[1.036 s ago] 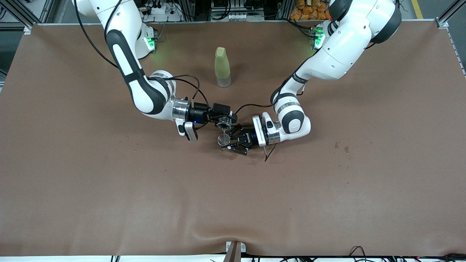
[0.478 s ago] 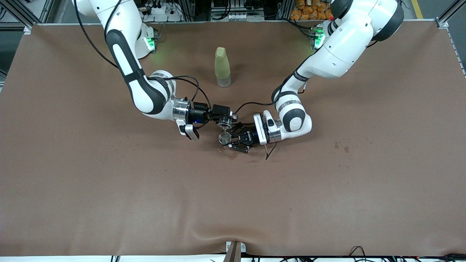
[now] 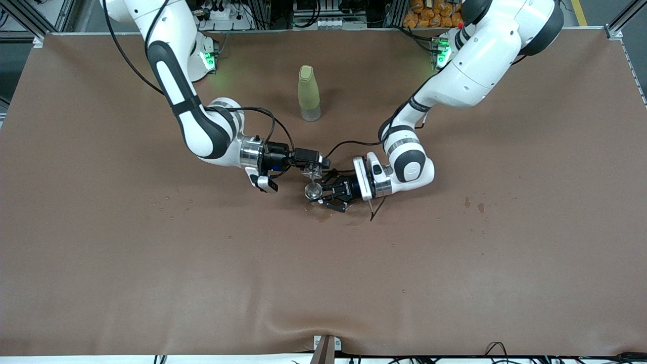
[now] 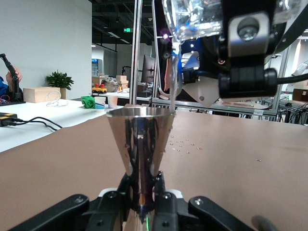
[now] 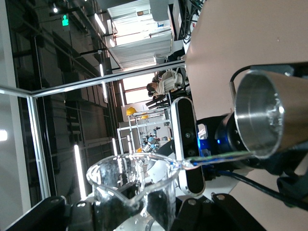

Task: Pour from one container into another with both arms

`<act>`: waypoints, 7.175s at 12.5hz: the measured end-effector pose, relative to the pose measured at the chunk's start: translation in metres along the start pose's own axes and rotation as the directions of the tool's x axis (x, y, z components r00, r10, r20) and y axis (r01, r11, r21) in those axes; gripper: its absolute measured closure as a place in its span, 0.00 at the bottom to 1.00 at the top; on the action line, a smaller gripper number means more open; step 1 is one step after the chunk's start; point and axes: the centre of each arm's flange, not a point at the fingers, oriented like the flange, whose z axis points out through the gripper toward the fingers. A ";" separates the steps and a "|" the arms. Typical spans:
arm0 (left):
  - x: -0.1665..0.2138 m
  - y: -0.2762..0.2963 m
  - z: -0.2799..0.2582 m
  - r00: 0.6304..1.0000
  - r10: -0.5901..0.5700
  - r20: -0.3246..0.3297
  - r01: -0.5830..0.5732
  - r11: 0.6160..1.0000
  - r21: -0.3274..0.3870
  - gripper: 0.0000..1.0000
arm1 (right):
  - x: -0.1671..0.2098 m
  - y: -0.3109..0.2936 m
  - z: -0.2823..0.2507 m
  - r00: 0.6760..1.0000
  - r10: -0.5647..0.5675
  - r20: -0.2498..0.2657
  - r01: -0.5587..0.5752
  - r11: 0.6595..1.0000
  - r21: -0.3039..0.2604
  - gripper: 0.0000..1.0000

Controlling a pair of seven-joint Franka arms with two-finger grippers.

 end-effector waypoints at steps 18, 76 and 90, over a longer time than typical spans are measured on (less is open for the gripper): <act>0.016 0.015 -0.010 1.000 -0.022 -0.022 0.022 1.000 -0.008 0.79 | 0.023 -0.024 -0.030 0.845 -0.514 0.145 0.515 0.856 0.038 0.85; -0.095 -0.139 -0.602 0.999 -0.012 0.051 0.019 0.991 -0.131 0.79 | 0.158 0.160 -0.488 -0.229 -0.920 0.318 0.959 -0.158 0.234 0.04; -0.093 -0.138 -0.634 0.996 -0.059 0.067 0.064 0.995 -0.079 0.50 | 0.162 -0.075 -0.591 0.428 -0.410 0.805 0.886 0.368 -0.283 0.00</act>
